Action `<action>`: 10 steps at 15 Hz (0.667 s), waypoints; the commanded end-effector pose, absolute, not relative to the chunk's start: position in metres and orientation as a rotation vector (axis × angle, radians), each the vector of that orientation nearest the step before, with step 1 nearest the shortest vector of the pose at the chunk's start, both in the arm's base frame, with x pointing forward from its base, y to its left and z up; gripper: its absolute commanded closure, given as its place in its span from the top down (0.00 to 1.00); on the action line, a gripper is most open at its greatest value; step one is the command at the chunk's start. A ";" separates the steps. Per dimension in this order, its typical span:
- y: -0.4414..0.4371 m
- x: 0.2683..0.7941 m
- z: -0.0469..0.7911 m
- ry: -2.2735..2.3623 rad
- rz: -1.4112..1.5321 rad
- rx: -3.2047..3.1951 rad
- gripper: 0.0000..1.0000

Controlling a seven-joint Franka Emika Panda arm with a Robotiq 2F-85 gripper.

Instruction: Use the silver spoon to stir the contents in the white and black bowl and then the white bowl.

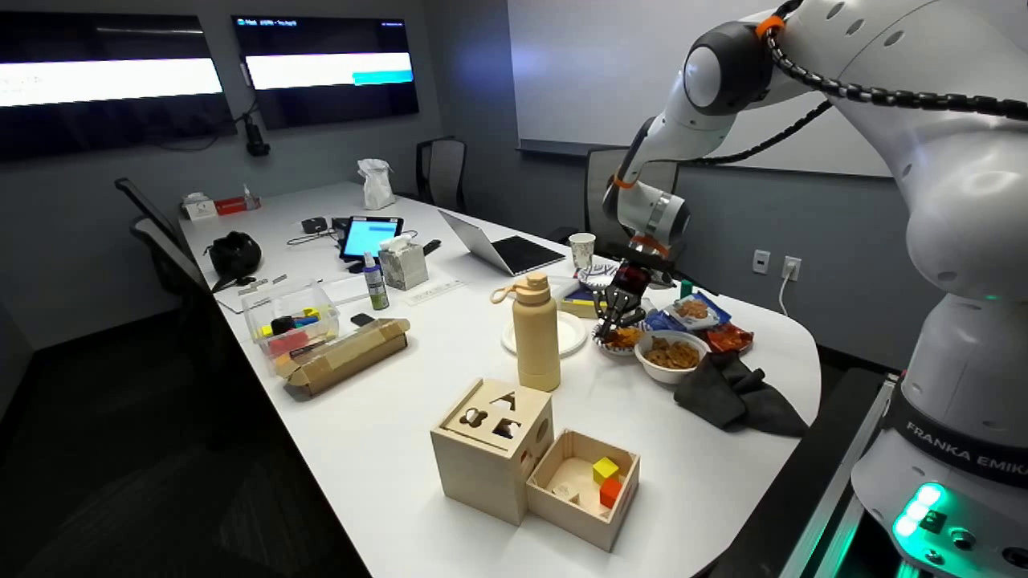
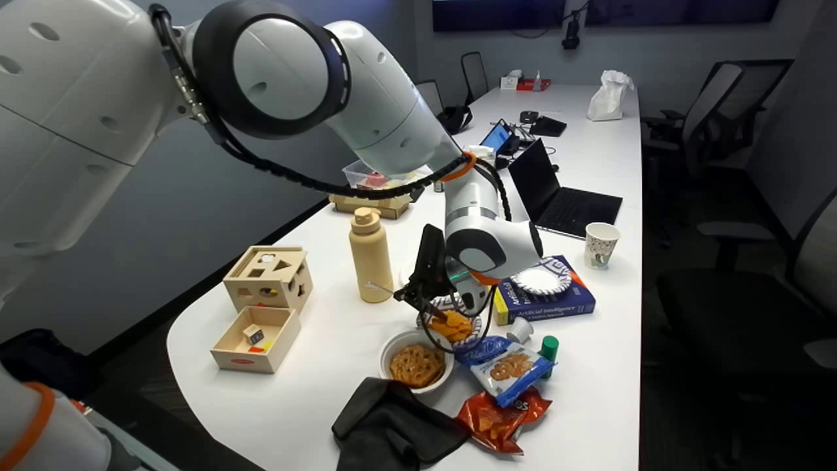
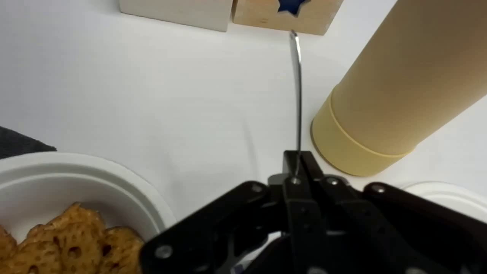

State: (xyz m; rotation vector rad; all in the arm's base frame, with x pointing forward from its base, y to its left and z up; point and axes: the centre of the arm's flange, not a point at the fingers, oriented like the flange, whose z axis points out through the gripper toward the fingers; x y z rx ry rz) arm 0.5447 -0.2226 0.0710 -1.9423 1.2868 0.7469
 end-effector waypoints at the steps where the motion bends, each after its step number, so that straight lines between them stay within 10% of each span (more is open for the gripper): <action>1: -0.224 0.550 0.083 1.383 0.756 -2.028 0.01; 10: -0.208 0.576 0.075 1.298 0.586 -2.090 0.01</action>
